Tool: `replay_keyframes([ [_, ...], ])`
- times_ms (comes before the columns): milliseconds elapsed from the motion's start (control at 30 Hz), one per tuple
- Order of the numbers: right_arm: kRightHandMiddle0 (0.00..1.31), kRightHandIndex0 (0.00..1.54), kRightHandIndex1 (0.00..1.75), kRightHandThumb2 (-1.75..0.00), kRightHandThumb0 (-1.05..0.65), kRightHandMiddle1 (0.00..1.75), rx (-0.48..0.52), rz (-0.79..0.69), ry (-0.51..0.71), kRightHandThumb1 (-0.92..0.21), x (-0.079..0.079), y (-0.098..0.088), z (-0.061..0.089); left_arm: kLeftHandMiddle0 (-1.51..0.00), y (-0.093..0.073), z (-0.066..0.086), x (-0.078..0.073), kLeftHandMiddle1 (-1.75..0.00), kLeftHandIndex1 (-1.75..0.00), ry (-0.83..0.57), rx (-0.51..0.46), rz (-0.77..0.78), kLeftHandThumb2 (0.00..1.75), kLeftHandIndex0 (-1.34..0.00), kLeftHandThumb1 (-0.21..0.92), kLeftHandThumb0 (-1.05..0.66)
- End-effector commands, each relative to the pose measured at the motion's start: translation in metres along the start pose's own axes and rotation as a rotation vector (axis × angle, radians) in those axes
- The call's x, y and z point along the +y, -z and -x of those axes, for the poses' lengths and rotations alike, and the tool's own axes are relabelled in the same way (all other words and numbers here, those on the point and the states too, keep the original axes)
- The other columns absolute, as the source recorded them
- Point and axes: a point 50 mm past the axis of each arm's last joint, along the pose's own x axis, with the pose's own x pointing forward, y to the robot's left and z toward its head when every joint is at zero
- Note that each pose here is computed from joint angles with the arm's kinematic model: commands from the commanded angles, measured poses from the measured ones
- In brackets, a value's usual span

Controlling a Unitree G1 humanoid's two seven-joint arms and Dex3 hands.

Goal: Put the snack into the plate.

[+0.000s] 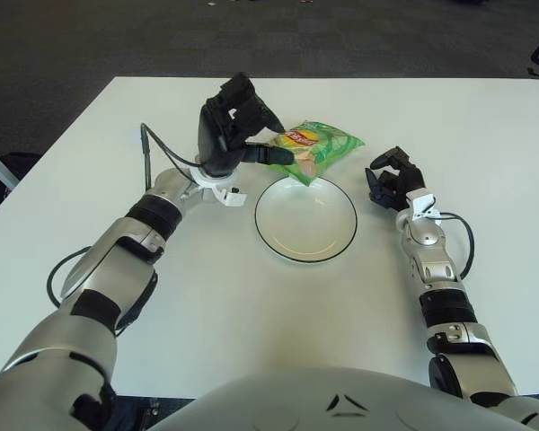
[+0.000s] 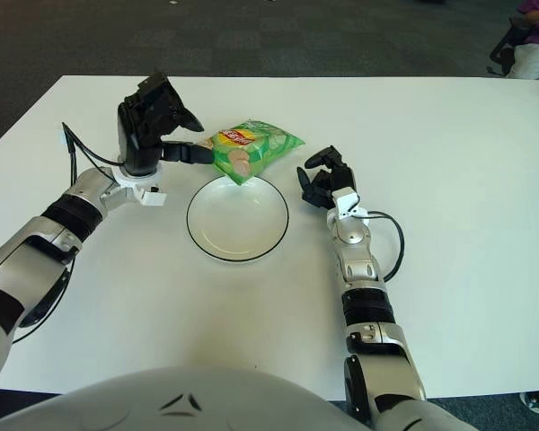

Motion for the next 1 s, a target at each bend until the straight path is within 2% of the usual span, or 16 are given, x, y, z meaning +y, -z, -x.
replay_keyframes([
  [0,0.35,0.8,1.75,-0.74,-0.38,1.71,0.015,0.024,-0.003,-0.73,0.0,0.003,-0.001,-0.96,-0.009,0.011,-0.006,-1.75,-1.75,0.023,-0.001,0.045,0.36,-0.71,0.81,0.04],
  [333,0.35,0.79,1.75,-0.73,-0.38,1.71,0.018,0.027,-0.005,-0.73,0.0,0.003,-0.001,-0.98,-0.017,0.014,-0.011,-1.75,-1.75,0.02,-0.035,0.078,0.35,-0.73,0.83,0.02],
  [633,0.35,0.78,1.75,-0.72,-0.38,1.7,0.019,0.03,-0.009,-0.74,0.001,0.003,-0.001,-0.82,-0.009,0.01,-0.006,-1.75,-1.75,0.049,-0.054,0.032,0.28,-0.7,0.88,-0.01],
  [733,0.36,0.78,1.75,-0.72,-0.38,1.7,0.019,0.029,-0.011,-0.74,0.001,0.003,-0.001,-0.73,0.014,0.018,0.008,-1.75,-1.75,0.249,-0.006,-0.125,0.25,-0.63,0.91,-0.04],
  [767,0.36,0.78,1.75,-0.71,-0.38,1.69,0.019,0.029,-0.011,-0.75,0.0,0.003,-0.001,-0.65,0.027,0.02,0.019,-1.66,-1.75,0.432,0.007,-0.22,0.33,-0.56,0.87,0.11],
  [800,0.36,0.78,1.75,-0.7,-0.37,1.69,0.019,0.029,-0.012,-0.75,0.0,0.003,-0.001,-0.64,0.036,0.02,0.026,-1.59,-1.67,0.554,0.019,-0.281,0.31,-0.53,0.88,0.08],
  [867,0.36,0.77,1.75,-0.69,-0.37,1.68,0.019,0.028,-0.013,-0.75,0.0,0.003,-0.001,-0.64,0.043,0.02,0.034,-1.4,-1.46,0.724,0.047,-0.356,0.23,-0.47,0.9,0.03],
  [933,0.36,0.77,1.75,-0.69,-0.37,1.68,0.018,0.028,-0.013,-0.75,0.0,0.003,-0.001,-0.62,0.042,0.019,0.035,-1.35,-1.41,0.825,0.084,-0.405,0.22,-0.42,0.91,0.01],
  [967,0.36,0.77,1.75,-0.68,-0.37,1.68,0.018,0.027,-0.014,-0.76,0.0,0.003,-0.001,-0.55,0.042,0.019,0.036,-1.15,-1.15,0.859,0.103,-0.424,0.17,-0.4,0.88,-0.11],
])
